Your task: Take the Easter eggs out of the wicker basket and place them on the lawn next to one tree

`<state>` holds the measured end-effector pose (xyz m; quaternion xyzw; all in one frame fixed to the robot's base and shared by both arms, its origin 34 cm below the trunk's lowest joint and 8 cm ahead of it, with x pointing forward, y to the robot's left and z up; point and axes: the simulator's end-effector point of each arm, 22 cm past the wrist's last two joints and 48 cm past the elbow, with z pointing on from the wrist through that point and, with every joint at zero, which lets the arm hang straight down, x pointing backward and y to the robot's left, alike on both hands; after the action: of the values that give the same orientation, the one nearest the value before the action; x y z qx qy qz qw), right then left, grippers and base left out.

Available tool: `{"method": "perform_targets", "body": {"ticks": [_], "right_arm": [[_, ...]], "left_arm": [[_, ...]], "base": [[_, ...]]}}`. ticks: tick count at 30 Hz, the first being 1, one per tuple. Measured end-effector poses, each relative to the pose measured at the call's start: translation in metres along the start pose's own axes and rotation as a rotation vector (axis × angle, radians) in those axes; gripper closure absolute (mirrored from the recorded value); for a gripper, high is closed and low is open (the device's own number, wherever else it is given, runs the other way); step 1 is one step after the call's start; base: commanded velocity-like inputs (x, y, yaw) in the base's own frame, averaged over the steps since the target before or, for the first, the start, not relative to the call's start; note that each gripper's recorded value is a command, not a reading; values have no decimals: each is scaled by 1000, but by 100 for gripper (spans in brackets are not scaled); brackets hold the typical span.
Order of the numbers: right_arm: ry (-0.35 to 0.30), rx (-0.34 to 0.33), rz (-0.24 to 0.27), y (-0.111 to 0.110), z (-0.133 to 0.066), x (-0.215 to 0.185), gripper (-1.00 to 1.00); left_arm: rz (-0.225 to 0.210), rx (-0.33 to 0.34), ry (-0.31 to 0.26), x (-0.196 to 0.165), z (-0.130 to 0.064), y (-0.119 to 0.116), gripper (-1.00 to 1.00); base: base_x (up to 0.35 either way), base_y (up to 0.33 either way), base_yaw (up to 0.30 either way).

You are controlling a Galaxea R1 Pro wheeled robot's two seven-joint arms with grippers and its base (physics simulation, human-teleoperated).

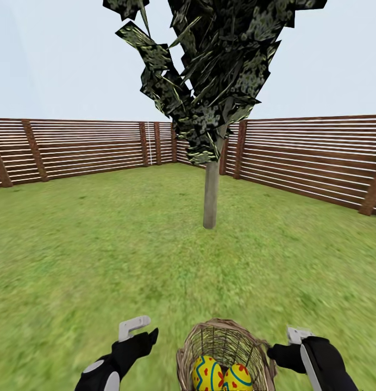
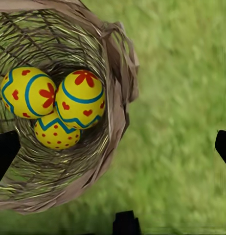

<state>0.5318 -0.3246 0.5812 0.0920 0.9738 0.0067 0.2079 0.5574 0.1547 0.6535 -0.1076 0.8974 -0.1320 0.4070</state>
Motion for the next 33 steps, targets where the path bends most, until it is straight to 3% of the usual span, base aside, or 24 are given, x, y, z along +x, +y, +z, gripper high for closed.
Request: {"method": "perform_targets", "body": {"ticks": [6,17,33], "right_arm": [[35,4,15,-6,18,19,-100],[39,2,12,-7,43,37,-100],[81,-2,11,-6,67,63,-100]], "left_arm": [[-1,4,-16,5,5,2,-100],[-13,5,-28,20,16,10,-100],[-46,19,-27,31,24,14,-100]], "base": [[0,-2,0],[0,0,0],[0,0,0]]}}
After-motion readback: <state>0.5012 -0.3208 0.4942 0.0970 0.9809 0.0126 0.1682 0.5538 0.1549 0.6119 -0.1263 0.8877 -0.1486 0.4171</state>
